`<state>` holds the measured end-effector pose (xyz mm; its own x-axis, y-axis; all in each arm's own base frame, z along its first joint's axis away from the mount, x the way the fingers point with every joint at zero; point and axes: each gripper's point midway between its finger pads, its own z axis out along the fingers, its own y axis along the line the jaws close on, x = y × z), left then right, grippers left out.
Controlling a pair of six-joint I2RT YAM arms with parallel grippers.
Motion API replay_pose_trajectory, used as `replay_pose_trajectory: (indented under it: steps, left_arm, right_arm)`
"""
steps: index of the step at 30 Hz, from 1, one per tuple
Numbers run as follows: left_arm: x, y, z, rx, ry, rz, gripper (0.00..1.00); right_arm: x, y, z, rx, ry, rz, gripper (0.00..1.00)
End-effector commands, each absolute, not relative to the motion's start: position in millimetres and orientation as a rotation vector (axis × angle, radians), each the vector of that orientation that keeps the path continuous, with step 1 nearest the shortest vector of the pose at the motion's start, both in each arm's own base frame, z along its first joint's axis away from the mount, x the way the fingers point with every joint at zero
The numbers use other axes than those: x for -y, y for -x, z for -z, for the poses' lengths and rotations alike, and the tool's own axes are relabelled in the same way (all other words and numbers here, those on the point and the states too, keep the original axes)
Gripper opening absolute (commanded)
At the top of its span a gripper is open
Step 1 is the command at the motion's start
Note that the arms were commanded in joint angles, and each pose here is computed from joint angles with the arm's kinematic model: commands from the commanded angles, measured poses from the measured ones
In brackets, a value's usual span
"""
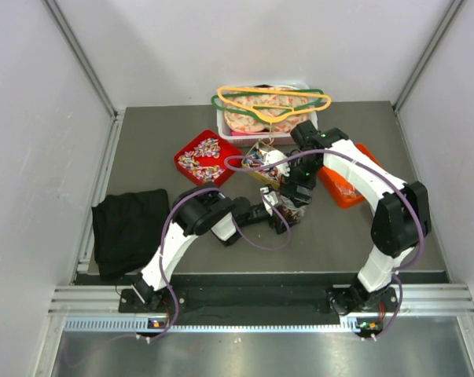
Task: Pack the candies
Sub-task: Screw the bottle lid onto the packing bottle.
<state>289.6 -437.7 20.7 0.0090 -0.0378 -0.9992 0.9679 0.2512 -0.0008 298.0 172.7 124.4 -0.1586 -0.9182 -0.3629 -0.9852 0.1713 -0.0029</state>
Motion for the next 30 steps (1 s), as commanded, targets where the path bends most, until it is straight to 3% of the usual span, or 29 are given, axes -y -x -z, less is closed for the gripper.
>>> replay_pose_trajectory:
  steps: [1,16,30]
  left_arm:
    - [436.0,-270.7,-17.2,-1.223,-1.0,1.073,0.97]
    - [435.6,-271.4,-16.8,-1.224,-1.0,1.071,0.97]
    - [436.0,-270.7,-17.2,-1.222,-1.001,1.072,0.97]
  right_arm:
    - [-176.0,-290.2,-148.4,-2.131,1.814,-0.396,0.99]
    - [-183.2,-311.3,-134.9,-2.133,1.757,-0.341,0.99]
    - [-183.3,-300.3,-121.6,-2.173,1.78,-0.378,0.99]
